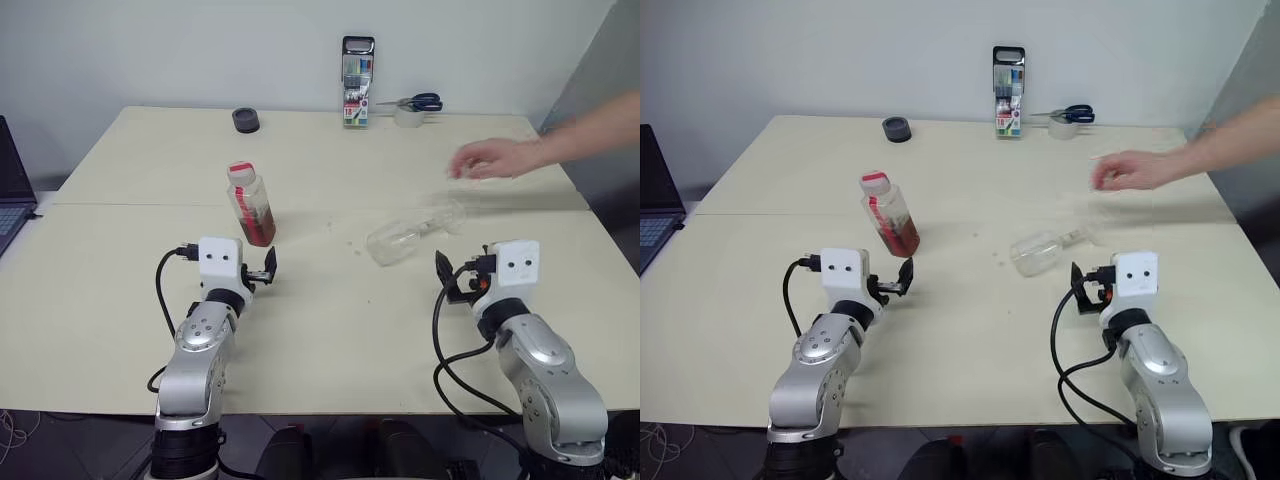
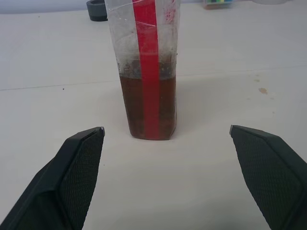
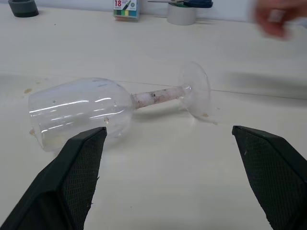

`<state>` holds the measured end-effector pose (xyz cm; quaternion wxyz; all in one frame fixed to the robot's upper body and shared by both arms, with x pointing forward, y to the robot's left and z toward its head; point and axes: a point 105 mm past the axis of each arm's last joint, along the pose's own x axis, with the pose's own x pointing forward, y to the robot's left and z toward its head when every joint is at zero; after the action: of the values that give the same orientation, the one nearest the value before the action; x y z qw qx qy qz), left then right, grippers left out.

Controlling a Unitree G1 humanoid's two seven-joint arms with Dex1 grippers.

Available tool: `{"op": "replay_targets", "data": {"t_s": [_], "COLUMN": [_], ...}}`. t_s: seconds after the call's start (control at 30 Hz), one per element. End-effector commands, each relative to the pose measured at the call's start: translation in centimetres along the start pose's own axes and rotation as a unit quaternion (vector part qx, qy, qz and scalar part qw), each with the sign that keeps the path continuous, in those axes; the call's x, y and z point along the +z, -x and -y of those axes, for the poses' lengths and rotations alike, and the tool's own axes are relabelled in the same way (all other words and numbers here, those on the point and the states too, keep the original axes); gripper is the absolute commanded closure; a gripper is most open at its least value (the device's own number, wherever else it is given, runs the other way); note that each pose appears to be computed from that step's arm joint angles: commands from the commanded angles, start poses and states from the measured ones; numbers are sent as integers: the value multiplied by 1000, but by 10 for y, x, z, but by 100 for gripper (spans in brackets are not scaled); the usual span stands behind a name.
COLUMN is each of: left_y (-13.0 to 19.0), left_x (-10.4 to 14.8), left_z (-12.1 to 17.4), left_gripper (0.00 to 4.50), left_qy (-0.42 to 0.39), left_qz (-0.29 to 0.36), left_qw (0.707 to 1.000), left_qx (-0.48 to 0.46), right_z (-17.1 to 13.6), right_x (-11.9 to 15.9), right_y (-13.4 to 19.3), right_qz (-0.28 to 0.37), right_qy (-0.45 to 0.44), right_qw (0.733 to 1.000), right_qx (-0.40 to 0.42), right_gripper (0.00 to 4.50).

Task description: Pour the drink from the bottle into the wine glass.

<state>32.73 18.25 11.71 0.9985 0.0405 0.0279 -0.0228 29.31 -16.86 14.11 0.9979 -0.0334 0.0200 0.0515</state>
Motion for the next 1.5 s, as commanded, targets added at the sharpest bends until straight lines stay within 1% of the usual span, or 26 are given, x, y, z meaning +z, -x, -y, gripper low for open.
{"op": "replay_targets", "data": {"t_s": [0.03,0.7,0.83,0.93,1.0,1.07,1.17,1.23,1.3,1.37,1.5], "left_y": [5,6,1,-3,-6,-9,-13,-15,-17,-20,-25], "left_x": [19,28,30,33,36,40,44,48,50,52,58], "left_z": [-2,-8,-8,-7,-9,-12,-15,-16,-16,-16,-10], "left_gripper": [3,3,3,3,3,3,3,3,3,3,3], "left_qy": [-8,5,10,10,9,10,12,17,20,22,22], "left_qz": [35,52,55,59,64,69,76,81,84,86,92], "left_qw": [999,998,998,998,998,997,996,996,996,996,995], "left_qx": [10,31,29,25,29,34,34,34,33,29,2], "right_z": [0,0,-2,-14,-25,-40,-58,-73,-83,-89,-95], "right_x": [17,20,29,46,60,76,91,99,104,107,113], "right_y": [4,0,-4,-8,-9,-7,-2,5,11,14,13], "right_qz": [33,38,48,68,84,97,99,93,85,80,82], "right_qy": [5,6,25,36,40,28,8,-14,-24,-22,-18], "right_qw": [999,999,998,991,981,964,938,913,895,882,875], "right_qx": [2,7,36,112,172,246,333,396,438,463,478], "right_gripper": [0,0,0,0,0,0,0,0,0,0,0]}}
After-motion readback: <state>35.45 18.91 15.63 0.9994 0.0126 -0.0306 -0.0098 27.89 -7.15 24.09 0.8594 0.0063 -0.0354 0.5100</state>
